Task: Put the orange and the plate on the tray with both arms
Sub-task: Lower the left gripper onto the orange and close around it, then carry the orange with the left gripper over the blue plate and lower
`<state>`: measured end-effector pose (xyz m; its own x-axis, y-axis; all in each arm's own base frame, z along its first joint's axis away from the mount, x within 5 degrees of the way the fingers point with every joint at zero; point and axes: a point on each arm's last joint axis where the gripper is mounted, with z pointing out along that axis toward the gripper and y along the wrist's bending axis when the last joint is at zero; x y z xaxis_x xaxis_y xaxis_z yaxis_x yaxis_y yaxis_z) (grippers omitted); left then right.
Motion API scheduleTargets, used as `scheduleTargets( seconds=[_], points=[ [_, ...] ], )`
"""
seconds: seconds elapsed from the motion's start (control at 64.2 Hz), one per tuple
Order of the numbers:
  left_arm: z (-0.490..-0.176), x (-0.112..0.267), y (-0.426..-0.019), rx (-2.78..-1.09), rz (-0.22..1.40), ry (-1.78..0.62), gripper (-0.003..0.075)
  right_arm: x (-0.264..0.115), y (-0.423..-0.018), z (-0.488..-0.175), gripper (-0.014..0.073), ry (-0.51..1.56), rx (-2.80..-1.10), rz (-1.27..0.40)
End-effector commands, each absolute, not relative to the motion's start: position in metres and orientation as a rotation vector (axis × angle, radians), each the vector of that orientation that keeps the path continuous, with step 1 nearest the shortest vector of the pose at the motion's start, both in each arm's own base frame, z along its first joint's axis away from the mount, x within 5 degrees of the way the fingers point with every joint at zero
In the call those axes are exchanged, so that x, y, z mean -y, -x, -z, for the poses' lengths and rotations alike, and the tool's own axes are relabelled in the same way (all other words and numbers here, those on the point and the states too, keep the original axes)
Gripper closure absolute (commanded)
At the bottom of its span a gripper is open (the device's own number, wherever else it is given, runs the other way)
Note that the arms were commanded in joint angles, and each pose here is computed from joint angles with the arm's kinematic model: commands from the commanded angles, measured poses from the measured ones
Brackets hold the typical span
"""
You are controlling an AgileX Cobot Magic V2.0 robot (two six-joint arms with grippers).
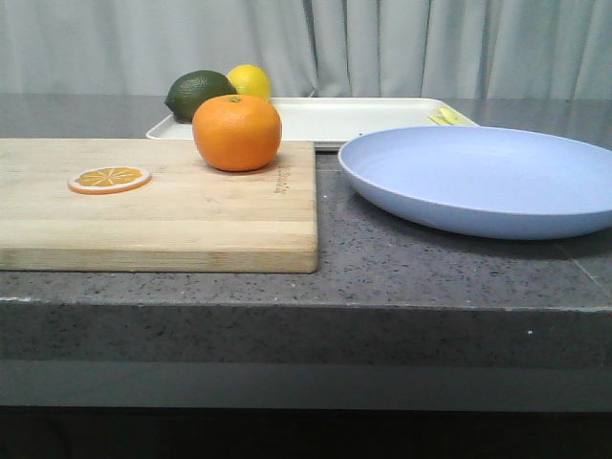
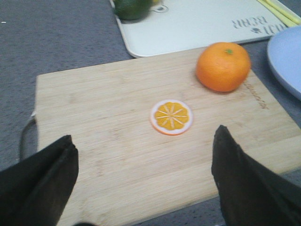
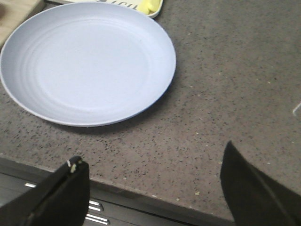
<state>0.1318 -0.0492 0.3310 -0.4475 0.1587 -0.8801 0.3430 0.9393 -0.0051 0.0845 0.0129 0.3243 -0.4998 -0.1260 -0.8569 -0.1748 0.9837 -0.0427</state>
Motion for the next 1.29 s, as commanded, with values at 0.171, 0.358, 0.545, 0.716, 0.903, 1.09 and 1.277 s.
scheduleTargets(
  seconds=[0.171, 0.358, 0.545, 0.716, 0.903, 1.09, 1.277],
  points=[
    [-0.360, 0.103, -0.173, -1.933, 0.329, -0.535, 0.0145, -0.018, -0.087, -0.335, 0.0012, 0.279, -2.055, -0.086],
    [-0.358, 0.142, -0.218, -2.002, 0.332, -0.602, 0.0104, -0.018, -0.087, -0.335, 0.0012, 0.279, -2.054, -0.087],
    [-0.352, 0.171, -0.263, -2.048, 0.317, -0.618, 0.0077, -0.018, -0.087, -0.335, 0.0012, 0.279, -2.053, -0.087],
    [-0.342, 0.191, -0.294, -2.077, 0.298, -0.638, 0.0077, -0.018, -0.087, -0.335, 0.0012, 0.279, -2.052, -0.087],
    [-0.331, 0.205, -0.316, -2.109, 0.281, -0.653, 0.0078, -0.018, -0.087, -0.335, 0.0012, 0.278, -2.045, -0.087],
    [-0.313, 0.214, -0.328, -2.147, 0.271, -0.666, 0.0078, -0.018, -0.087, -0.335, 0.0012, 0.278, -2.045, -0.087],
    [-0.301, 0.216, -0.333, -2.172, 0.258, -0.679, 0.0078, -0.018, -0.087, -0.335, 0.0012, 0.278, -2.045, -0.087]
  ],
)
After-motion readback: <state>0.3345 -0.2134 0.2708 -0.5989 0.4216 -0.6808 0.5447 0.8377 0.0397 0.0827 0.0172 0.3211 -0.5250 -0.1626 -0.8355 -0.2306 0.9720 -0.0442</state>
